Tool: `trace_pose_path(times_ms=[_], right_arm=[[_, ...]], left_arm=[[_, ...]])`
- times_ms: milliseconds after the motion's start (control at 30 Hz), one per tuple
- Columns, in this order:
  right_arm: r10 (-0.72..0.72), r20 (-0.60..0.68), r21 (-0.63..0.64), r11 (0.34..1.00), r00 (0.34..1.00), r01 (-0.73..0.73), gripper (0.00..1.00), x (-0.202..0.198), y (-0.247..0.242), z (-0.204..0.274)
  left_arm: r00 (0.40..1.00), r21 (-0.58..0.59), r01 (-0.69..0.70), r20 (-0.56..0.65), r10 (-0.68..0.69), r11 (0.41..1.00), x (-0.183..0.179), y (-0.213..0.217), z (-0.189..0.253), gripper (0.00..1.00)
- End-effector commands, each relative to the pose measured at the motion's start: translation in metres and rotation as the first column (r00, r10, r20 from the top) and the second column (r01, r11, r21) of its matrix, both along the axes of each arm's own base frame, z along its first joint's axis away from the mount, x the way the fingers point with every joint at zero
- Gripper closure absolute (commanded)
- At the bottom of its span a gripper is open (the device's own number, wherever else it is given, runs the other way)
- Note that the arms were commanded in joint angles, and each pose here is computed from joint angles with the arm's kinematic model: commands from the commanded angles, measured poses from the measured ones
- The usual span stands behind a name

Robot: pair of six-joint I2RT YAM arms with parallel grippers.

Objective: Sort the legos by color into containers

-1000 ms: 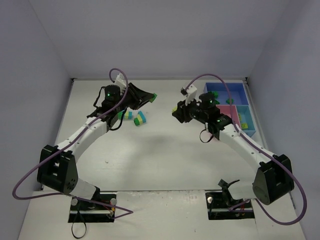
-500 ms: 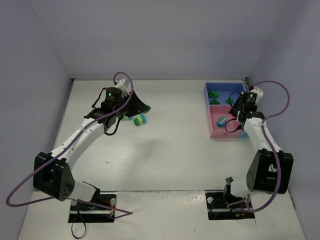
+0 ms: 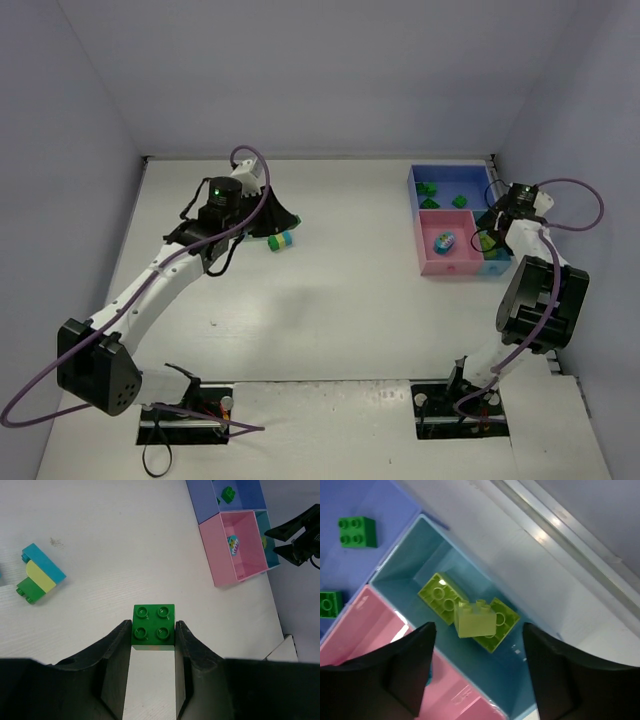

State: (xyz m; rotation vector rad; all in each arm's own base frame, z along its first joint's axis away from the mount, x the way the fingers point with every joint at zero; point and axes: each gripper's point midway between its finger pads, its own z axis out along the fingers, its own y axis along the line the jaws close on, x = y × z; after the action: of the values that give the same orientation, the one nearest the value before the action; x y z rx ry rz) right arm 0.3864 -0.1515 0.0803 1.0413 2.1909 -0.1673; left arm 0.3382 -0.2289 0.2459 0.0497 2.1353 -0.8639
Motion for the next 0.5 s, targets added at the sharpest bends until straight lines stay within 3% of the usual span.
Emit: trace_pose_path(times_ms=[0, 133, 233, 367, 467], right_arm=[[0.046, 0.113, -0.008, 0.999, 0.992, -0.046, 0.31, 0.026, 0.005, 0.04], [0.202, 0.196, -0.036, 0.979, 0.96, -0.198, 0.24, 0.038, 0.039, 0.078], [0.42, 0.267, -0.128, 0.907, 0.867, -0.4, 0.25, 0.048, 0.091, 0.116], [0.727, 0.417, -0.238, 0.666, 0.545, -0.707, 0.25, 0.048, 0.19, 0.166], [0.846, 0.43, -0.357, 0.481, 0.317, -0.8, 0.23, 0.031, 0.25, 0.194]], left_arm=[[0.996, -0.021, 0.026, 0.084, -0.024, 0.999, 0.0, -0.005, 0.026, 1.0], [0.998, -0.053, 0.018, 0.055, -0.015, 0.998, 0.005, -0.013, 0.03, 1.0], [1.0, -0.116, 0.014, 0.019, -0.011, 0.993, 0.009, -0.022, 0.037, 1.0], [0.999, -0.208, 0.006, -0.05, -0.016, 0.978, 0.014, -0.036, 0.048, 1.0], [0.994, -0.295, 0.003, -0.101, -0.034, 0.955, 0.018, -0.049, 0.058, 1.0]])
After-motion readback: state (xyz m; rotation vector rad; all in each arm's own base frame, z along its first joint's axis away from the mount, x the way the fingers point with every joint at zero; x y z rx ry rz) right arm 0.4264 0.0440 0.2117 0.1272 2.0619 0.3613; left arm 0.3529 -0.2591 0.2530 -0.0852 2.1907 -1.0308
